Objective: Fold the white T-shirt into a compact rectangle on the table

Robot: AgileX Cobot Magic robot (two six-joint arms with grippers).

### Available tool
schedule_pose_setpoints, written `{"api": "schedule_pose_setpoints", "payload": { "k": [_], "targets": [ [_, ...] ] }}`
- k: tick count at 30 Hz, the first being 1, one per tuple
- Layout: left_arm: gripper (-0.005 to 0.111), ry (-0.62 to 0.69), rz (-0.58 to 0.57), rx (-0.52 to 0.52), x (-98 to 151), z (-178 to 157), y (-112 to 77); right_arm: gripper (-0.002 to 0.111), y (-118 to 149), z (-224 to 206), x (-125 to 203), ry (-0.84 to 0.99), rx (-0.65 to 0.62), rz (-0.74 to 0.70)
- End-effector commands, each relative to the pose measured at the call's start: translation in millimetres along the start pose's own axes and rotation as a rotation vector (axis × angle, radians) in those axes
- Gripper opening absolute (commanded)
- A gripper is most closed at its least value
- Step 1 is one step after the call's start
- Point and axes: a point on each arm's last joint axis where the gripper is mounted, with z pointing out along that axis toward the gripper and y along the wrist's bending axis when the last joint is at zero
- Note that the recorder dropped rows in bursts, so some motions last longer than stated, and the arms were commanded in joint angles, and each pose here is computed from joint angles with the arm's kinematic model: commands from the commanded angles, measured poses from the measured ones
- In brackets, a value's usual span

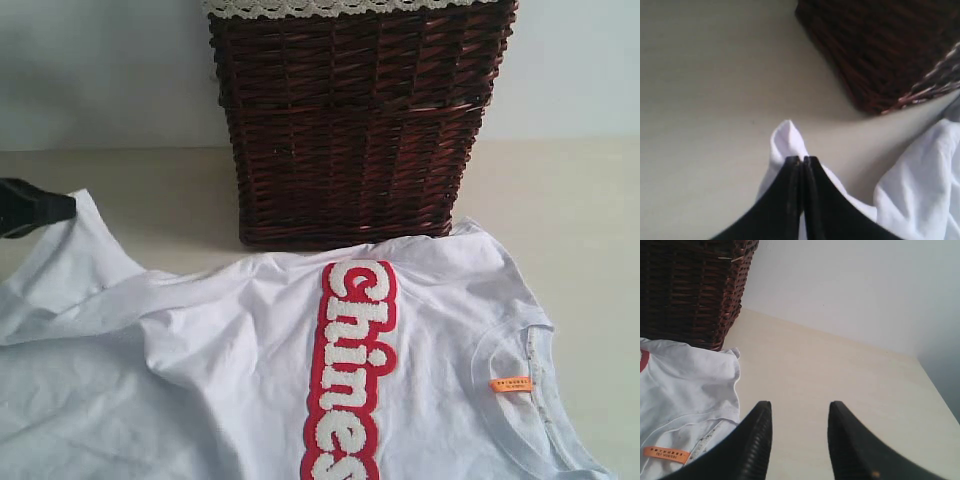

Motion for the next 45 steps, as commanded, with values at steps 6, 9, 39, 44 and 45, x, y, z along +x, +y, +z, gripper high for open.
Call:
{"api": "schedule_pose_setpoints", "payload": {
  "k": [6, 9, 39, 44, 45],
  "targets": [
    [0.0, -0.064, 0.102, -0.086, -19.1, -2.3, 8.7, 0.036, -0.3, -0.4, -0.6, -0.014, 0.006, 0.003],
    [0.0, -0.042, 0.112, -0.119, -19.9, 7.4, 19.7, 0.036, -0.3, -0.4, -0.6, -0.014, 0.006, 0.003],
    [0.098, 0.001, 0.17, -0.192, -30.5, 79.0, 82.0, 0.036, -0.3, -0.4, -0.6, -0.014, 0.006, 0.003],
    [0.095, -0.052, 0.188, -0.207, -52.8, 54.6, 70.6, 0.036, -0.3, -0.4, -0.6, -0.014, 0.006, 0.003],
    [0.092, -0.047, 0.182, -0.207, -53.8, 47.7, 67.9, 0.036, -0.3, -0.4, -0.6, -0.014, 0.006, 0.003]
  ]
}}
